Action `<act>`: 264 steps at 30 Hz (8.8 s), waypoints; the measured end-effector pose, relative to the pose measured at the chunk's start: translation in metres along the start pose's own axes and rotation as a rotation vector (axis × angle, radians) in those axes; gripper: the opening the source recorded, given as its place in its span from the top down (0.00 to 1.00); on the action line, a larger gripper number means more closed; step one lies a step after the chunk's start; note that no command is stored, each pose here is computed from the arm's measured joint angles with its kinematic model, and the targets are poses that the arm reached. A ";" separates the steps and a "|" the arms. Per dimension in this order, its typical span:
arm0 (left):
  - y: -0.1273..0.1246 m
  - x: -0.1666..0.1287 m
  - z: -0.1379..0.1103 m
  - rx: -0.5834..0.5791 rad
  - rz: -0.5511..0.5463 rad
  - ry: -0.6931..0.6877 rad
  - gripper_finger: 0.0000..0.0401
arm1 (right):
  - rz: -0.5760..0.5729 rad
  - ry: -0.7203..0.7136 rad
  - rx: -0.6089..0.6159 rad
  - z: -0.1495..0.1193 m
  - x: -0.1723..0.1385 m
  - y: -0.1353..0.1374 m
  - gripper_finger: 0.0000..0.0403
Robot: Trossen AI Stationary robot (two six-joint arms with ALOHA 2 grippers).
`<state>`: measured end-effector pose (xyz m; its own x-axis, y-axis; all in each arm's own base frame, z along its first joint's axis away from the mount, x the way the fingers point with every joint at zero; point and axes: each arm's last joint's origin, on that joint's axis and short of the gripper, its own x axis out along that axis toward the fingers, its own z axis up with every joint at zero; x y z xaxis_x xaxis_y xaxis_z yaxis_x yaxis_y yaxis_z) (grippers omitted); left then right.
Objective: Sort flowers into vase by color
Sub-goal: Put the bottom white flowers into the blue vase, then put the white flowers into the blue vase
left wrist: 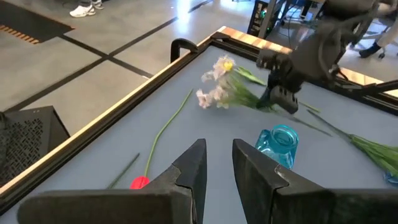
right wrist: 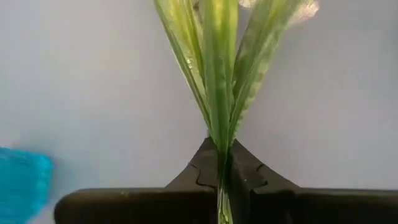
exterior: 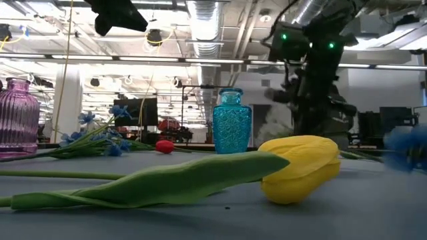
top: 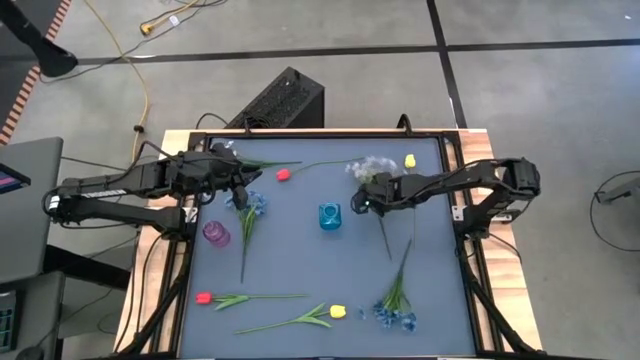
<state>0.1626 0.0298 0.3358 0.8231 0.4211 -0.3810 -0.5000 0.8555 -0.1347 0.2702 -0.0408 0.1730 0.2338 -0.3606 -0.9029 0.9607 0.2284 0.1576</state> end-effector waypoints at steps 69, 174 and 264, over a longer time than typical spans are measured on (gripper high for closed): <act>-0.020 0.012 -0.055 -0.061 -0.169 -0.089 0.97 | 0.952 -1.088 -0.382 -0.005 -0.068 0.039 0.91; 0.139 0.174 -0.044 0.306 0.070 0.846 0.43 | 0.760 0.013 -0.734 -0.044 -0.218 0.028 0.43; -0.020 -0.056 0.053 -0.511 -0.682 0.119 0.97 | -0.111 -1.587 -1.941 -0.022 -0.217 0.184 0.43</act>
<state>0.1412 0.0048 0.4085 0.9683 -0.1945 -0.1565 0.0102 0.6573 -0.7535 0.3931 0.0990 0.3890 0.9530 -0.2965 0.0620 0.0711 0.0199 -0.9973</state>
